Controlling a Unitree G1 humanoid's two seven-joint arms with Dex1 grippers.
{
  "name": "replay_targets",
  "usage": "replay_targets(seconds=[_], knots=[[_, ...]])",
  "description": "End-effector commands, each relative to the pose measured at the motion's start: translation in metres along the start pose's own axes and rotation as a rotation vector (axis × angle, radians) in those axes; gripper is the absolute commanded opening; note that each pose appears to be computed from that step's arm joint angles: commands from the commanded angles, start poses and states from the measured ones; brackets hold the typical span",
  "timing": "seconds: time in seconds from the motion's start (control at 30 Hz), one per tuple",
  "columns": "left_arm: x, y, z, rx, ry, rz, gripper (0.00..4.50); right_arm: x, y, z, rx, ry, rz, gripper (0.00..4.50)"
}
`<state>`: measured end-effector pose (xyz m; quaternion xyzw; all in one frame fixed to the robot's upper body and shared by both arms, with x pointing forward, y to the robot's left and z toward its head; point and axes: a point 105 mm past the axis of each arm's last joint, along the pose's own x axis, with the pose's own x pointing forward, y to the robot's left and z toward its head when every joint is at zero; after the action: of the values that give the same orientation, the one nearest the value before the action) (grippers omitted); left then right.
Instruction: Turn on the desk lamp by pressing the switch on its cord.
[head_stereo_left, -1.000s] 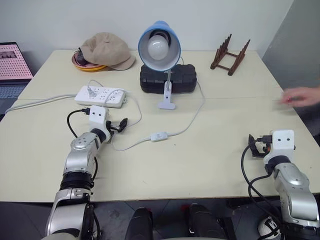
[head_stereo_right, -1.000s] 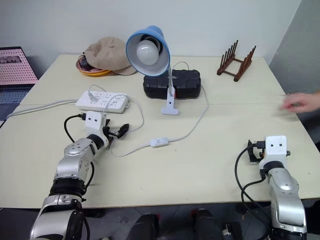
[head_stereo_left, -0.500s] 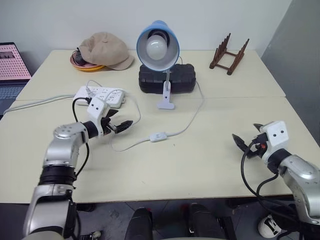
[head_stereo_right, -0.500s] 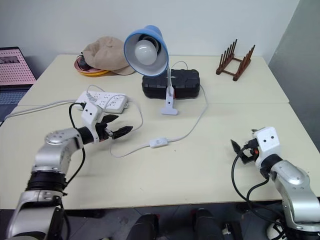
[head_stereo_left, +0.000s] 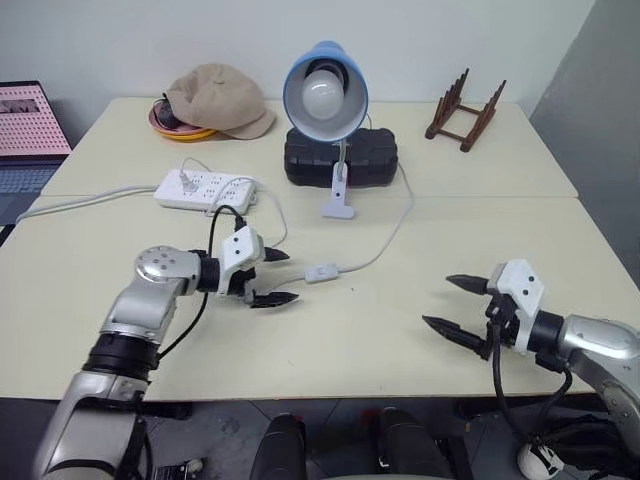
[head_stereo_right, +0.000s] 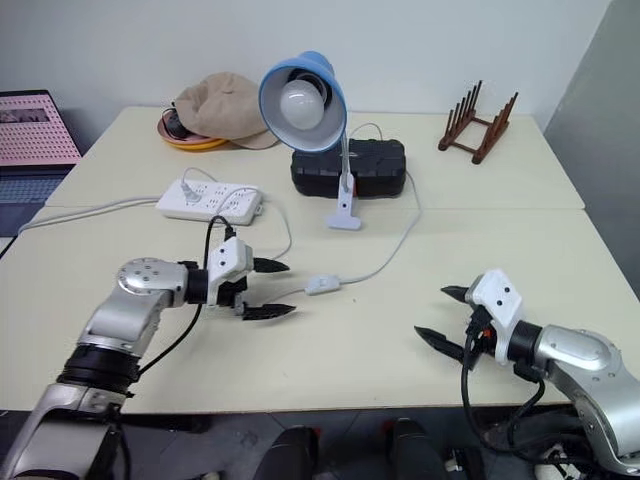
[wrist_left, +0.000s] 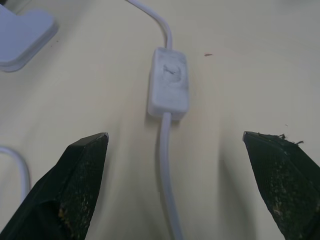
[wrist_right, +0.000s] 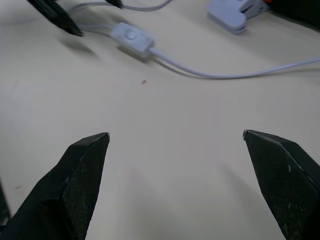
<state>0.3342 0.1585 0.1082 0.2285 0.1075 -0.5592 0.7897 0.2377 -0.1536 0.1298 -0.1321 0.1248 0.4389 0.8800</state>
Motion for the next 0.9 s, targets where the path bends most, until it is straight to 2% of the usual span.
replay_targets(seconds=[0.03, 0.23, 0.53, 0.63, 0.9], knots=[[0.002, 0.012, 0.012, 0.061, -0.031, 0.031, 4.48, -0.003, 0.005, 0.011, -0.051, -0.029, 0.001, 4.5], [0.004, 0.018, 0.019, 0.015, -0.056, 0.004, 4.48, -0.007, 0.003, 0.012, -0.048, -0.03, -0.032, 4.5], [0.021, 0.008, 0.013, 0.092, -0.03, -0.084, 4.48, -0.009, 0.0, 0.015, -0.05, -0.04, -0.064, 4.5], [0.026, 0.005, 0.012, 0.109, -0.037, -0.095, 4.03, -0.011, -0.001, 0.015, -0.038, -0.044, -0.079, 4.5], [0.028, 0.007, 0.0, 0.142, 0.005, -0.089, 2.21, -0.012, 0.0, 0.017, -0.029, -0.048, -0.089, 4.5]])
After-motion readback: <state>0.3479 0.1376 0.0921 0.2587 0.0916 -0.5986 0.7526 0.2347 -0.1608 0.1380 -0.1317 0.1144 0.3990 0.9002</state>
